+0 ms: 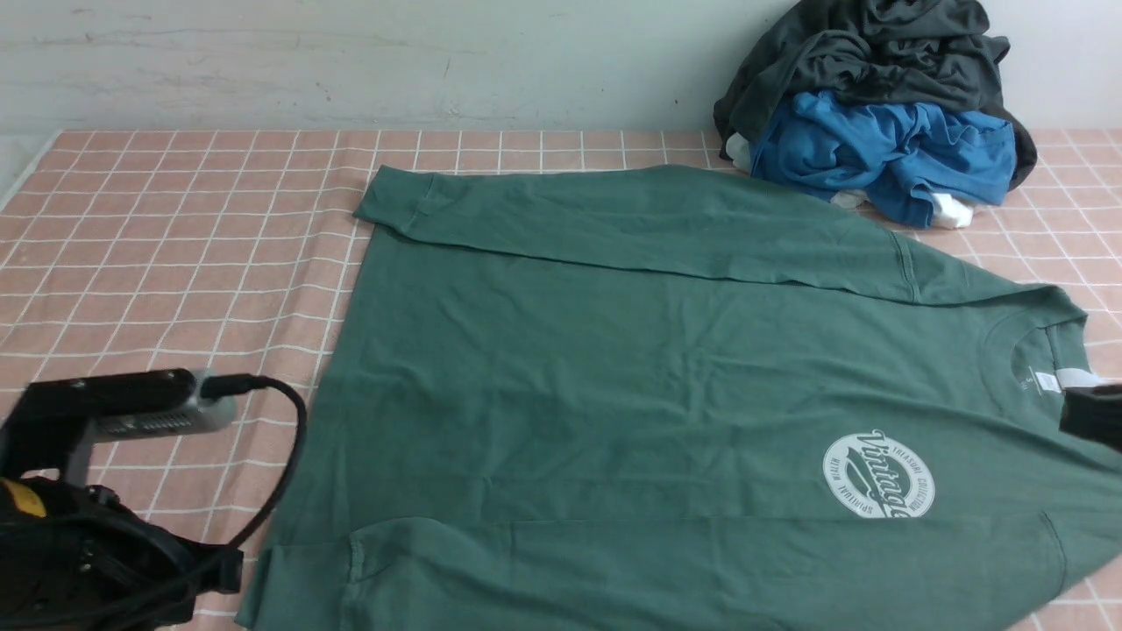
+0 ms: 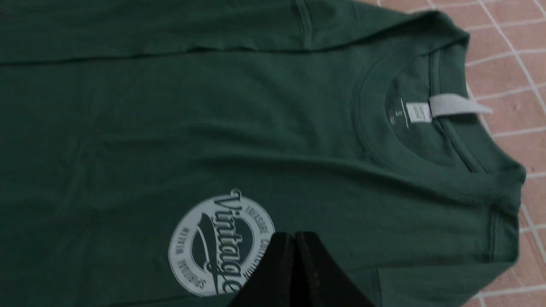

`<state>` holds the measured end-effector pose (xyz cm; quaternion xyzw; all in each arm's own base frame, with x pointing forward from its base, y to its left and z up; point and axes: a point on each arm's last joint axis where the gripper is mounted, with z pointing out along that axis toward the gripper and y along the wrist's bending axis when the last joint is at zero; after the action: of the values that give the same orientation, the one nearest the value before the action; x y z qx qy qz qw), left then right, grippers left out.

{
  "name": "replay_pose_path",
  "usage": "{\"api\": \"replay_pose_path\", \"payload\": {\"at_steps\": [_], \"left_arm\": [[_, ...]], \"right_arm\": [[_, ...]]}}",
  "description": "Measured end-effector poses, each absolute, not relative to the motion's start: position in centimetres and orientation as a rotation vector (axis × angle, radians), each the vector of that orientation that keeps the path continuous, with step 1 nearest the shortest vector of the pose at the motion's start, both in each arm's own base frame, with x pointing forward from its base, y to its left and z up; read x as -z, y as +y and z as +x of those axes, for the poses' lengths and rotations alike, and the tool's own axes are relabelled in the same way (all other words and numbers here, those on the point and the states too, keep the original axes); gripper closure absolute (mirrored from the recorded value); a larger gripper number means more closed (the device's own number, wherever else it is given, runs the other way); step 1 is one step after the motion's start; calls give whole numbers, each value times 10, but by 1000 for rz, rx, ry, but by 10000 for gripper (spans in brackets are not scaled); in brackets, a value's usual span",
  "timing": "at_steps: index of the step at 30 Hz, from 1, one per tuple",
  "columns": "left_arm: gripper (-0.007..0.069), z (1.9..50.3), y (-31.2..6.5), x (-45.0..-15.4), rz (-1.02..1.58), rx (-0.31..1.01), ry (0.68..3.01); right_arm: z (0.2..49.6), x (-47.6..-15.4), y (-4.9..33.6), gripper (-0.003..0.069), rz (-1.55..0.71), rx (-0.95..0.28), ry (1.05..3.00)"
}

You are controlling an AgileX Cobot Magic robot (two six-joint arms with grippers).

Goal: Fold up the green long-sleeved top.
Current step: Use the left arm to clamp the cuff closest to it

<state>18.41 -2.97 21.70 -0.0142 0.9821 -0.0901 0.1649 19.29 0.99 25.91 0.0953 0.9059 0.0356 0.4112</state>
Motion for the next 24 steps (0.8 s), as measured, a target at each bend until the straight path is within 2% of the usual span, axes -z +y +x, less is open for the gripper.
{"api": "replay_pose_path", "payload": {"at_steps": [2,5,8,9,10,12,17,24], "left_arm": [[596,193,-32,-207,-20,272,2817],[535,203,-35,-197,-29,309,2823],[435,210,-38,-189,-25,350,2834],[435,210,-38,-188,-23,352,2835],[378,213,-40,-183,1,373,2839],[338,218,-42,-178,25,397,2856],[336,233,-44,-178,54,400,2874],[343,248,-41,-185,37,326,2873]], "right_arm": [[194,-251,9,671,174,-28,2370],[197,-242,11,671,101,-5,2517],[201,-243,19,671,7,-77,2635],[202,-244,20,671,0,-86,2640],[206,-246,25,671,-59,-152,2650],[214,-250,32,671,-122,-222,2607],[229,-250,39,671,-223,-275,2498],[237,-241,43,671,-251,-320,2509]]}}
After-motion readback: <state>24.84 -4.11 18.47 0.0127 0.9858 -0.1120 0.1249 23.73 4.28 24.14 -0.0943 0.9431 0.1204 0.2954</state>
